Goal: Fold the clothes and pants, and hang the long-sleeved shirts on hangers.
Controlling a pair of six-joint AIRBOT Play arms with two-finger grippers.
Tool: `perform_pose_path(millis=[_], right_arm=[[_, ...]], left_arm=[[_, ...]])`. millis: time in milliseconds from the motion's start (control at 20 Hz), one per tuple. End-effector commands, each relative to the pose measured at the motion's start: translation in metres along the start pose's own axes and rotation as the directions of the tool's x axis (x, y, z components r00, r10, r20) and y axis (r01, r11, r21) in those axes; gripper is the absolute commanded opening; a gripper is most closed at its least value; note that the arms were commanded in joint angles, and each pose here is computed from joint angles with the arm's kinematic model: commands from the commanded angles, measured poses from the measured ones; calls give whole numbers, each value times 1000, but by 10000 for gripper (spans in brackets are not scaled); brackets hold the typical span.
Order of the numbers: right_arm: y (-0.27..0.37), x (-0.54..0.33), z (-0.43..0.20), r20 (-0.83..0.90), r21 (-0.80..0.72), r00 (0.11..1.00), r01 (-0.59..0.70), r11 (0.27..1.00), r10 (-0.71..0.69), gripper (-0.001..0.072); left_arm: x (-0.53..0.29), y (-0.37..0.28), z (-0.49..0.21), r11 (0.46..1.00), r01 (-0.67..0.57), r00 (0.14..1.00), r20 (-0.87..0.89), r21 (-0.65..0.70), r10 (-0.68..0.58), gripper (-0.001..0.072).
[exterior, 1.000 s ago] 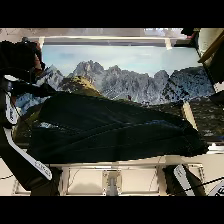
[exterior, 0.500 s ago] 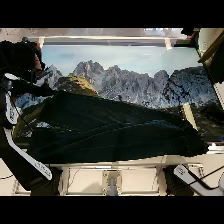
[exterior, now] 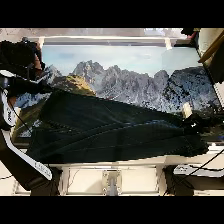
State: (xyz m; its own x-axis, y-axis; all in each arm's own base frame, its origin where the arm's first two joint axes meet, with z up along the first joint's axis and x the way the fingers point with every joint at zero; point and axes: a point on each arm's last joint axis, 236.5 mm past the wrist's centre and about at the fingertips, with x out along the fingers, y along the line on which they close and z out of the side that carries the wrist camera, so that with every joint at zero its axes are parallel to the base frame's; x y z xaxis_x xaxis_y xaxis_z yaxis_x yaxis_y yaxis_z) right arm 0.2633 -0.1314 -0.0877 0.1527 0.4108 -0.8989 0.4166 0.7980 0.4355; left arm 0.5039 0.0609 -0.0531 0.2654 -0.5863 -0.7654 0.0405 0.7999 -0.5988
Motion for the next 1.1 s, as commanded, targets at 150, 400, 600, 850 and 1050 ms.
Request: perform_pose_path(millis=[150,400,600,850,1050], right_arm=[[69,-14,53,145,-201,973,-147,968,178,62],[179,-75,123,316,-503,921,-40,863,227,62],[217,-117,185,575,-486,793,135,864,199,61],[194,-84,218,607,-356,783,111,928,139,61],[191,-54,261,692,-227,713,61,972,117,61]], left_arm=[[-14,-2,16,999,-46,996,71,-6,46,14],[-104,-18,73,978,-205,911,375,48,173,14],[-170,-5,72,972,-227,852,471,-62,229,14],[-169,13,69,969,-230,851,463,-96,248,14],[-160,26,81,958,-230,827,485,-169,284,14]])
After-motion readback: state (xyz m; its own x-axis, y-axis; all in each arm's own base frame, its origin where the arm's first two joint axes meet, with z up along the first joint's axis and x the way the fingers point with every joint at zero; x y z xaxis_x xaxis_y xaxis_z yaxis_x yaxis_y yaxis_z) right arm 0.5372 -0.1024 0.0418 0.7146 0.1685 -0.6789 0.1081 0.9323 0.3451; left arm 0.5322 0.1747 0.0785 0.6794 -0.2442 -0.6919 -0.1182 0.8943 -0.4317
